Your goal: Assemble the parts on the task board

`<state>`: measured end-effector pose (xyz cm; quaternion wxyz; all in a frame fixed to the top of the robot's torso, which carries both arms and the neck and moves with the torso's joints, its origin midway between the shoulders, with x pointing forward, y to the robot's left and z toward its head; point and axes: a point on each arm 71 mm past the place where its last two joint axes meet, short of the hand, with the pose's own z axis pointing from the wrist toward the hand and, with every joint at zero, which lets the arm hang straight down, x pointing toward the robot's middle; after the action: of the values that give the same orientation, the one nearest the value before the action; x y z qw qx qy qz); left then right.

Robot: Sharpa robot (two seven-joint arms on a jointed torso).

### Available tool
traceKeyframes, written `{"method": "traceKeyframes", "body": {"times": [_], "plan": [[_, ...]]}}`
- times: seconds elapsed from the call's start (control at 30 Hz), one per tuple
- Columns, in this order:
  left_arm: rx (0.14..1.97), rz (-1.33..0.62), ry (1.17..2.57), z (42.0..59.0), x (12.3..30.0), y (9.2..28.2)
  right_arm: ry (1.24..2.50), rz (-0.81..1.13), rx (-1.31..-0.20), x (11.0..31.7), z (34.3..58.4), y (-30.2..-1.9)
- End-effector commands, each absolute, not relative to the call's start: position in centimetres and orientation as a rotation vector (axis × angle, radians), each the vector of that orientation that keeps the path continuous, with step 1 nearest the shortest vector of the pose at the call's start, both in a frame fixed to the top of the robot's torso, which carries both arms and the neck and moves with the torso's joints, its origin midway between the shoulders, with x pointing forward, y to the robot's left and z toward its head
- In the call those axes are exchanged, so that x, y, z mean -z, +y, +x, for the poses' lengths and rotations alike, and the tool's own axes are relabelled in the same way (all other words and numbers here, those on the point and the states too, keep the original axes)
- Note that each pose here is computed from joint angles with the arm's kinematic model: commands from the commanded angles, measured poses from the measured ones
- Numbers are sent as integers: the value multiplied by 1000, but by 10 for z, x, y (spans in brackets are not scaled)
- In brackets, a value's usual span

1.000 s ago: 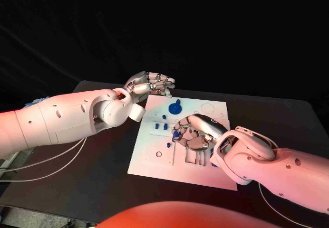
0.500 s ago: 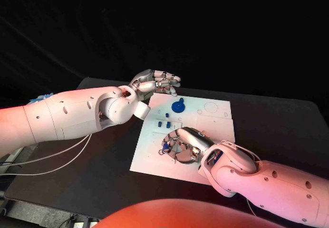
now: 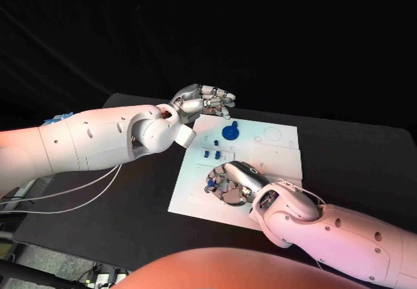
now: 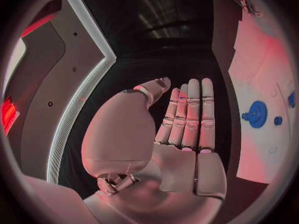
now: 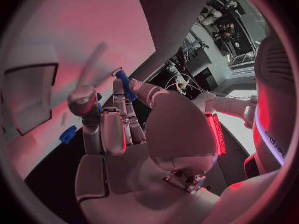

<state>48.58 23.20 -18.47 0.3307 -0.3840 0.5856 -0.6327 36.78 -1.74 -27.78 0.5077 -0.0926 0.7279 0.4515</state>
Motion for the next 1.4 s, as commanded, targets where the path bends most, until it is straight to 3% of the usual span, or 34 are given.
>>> {"method": "traceKeyframes", "body": {"times": [0.03,1.4], "plan": [[1678,-991,1538,485,184,229,1718,-256,-1079,278,368,-15],[1674,-995,1548,484,184,230,1792,-330,-1011,288,367,-9]]}}
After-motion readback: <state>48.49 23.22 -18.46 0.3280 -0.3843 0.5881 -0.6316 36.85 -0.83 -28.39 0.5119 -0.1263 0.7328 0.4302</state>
